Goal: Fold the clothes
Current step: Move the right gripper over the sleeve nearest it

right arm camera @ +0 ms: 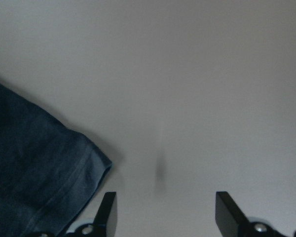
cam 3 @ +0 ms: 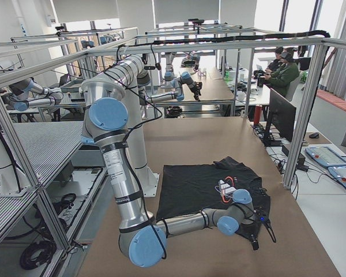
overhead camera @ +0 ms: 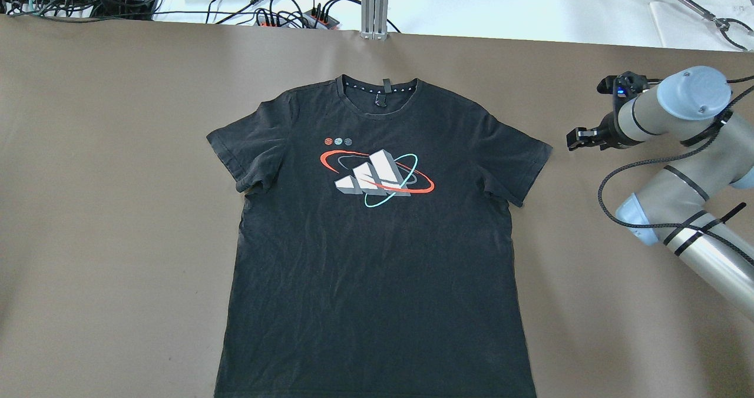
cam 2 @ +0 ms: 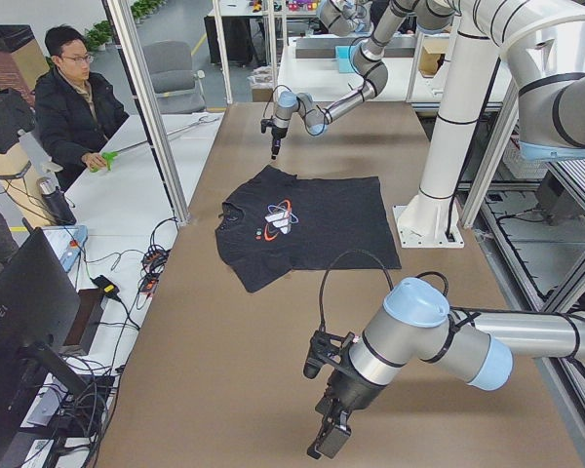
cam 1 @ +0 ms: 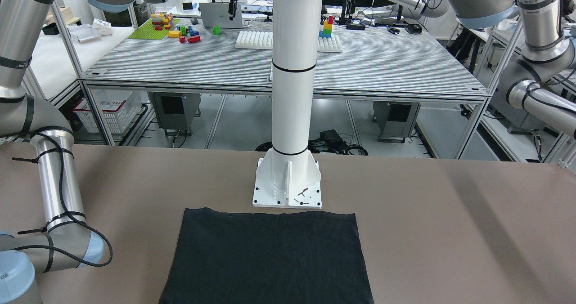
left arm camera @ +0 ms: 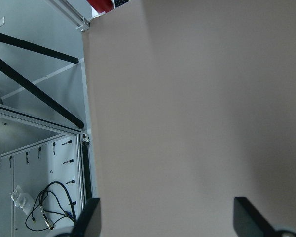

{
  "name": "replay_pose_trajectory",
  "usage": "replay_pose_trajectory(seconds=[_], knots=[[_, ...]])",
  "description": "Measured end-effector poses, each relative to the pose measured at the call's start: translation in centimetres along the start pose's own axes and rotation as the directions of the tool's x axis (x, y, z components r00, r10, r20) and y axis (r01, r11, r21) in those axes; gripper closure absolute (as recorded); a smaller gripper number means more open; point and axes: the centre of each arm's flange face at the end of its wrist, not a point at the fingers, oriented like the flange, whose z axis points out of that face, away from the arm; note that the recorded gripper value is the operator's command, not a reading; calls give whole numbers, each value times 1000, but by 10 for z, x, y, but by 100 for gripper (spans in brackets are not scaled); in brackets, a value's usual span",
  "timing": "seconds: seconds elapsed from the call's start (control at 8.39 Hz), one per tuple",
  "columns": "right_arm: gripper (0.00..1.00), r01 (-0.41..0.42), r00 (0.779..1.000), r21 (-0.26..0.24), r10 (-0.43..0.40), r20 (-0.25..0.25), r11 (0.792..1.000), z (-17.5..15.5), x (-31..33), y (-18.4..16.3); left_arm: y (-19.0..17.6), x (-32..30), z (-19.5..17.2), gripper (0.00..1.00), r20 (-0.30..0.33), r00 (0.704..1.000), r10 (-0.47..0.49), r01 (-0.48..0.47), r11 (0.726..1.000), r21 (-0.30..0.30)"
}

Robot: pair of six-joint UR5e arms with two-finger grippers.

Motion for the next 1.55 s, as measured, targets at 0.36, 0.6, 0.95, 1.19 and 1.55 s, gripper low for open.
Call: replay_pose_trajectory(seconds=[0.36, 0.6, 0.95, 1.19, 1.55], knots=[[27, 14, 1000, 32, -14, 3, 999, 22, -21, -6, -1, 0, 0, 6, 0, 1000, 2, -2, 1000, 3], [31, 17, 1000, 36, -18, 9, 999, 25, -27, -9, -1, 0, -1, 6, 0, 1000, 1, -1, 1000, 3], [57, 20, 1000, 41, -21, 15, 999, 25, -31, -11, -2, 1, -2, 6, 0, 1000, 3, -3, 1000, 7], [90, 23, 1000, 38, -24, 17, 999, 26, -34, -9, -3, 2, -4, 6, 0, 1000, 5, -5, 1000, 10], [100, 42, 999, 32, -43, 30, 999, 30, -53, -7, 0, 3, -5, 6, -10, 1000, 7, -7, 1000, 16]])
